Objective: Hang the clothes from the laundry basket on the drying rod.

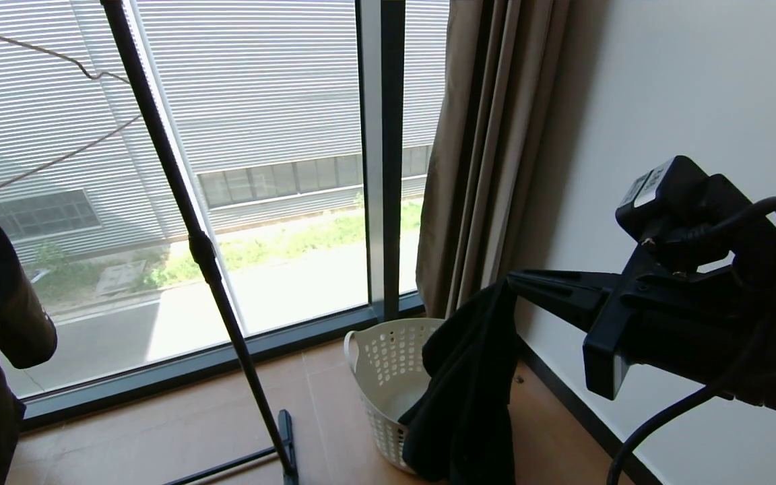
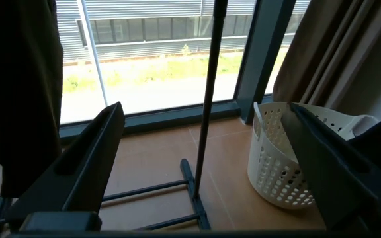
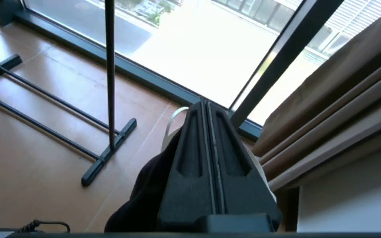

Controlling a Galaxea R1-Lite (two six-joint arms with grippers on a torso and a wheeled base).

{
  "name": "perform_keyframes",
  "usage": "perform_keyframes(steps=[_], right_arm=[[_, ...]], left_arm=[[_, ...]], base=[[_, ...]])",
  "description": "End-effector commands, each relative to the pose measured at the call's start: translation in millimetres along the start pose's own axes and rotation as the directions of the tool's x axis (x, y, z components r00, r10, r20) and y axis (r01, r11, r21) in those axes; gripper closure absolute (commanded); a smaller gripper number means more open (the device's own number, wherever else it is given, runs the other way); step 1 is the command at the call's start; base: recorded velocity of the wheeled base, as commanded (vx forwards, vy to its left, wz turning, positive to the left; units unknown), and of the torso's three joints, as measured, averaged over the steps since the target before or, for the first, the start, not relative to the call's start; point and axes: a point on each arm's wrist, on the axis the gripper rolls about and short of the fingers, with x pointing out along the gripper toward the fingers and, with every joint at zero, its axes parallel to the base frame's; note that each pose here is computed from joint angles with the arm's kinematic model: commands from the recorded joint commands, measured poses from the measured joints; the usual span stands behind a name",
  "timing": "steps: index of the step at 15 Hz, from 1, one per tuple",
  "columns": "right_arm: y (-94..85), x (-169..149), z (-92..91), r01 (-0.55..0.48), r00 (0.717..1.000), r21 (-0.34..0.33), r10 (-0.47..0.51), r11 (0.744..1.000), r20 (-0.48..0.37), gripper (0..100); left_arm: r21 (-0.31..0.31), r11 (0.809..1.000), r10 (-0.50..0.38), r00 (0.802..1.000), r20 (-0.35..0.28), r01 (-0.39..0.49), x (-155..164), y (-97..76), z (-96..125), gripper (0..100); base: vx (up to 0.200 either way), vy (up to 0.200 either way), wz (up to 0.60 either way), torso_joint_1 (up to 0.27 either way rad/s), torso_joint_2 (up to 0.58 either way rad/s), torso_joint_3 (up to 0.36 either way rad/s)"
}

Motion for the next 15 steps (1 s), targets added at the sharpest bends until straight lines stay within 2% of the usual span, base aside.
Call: perform_keyframes(steps=[1, 9, 15], right_arm=[[0.3, 1.2, 0.3, -0.001, 1.000, -0.001, 0.001, 1.000, -0.001, 100], [0.1, -0.9, 0.6, -0.002, 1.000, -0.001, 0.002, 1.000, 0.007, 100], [-0.5, -5.6, -4.6, 0.003, 1.000, 0.002, -0.003, 1.000, -0.002, 100]], left_arm=[[0.003, 1.000, -0.001, 1.000, -0.001, 0.001, 0.1, 0.0, 0.0, 0], [0.006, 1.000, -0.002, 1.000, -0.001, 0.002, 0.1, -0.1, 0.0, 0], [0.003, 1.000, 0.001, 1.000, -0.001, -0.001, 0.1, 0.0, 0.0, 0]], base=[[0.000, 0.000, 0.00, 0.041, -0.43, -0.242], [0.000, 0.000, 0.00, 0.095, -0.46, -0.347], [0.000, 0.000, 0.00, 0.159, -0.51, -0.353]])
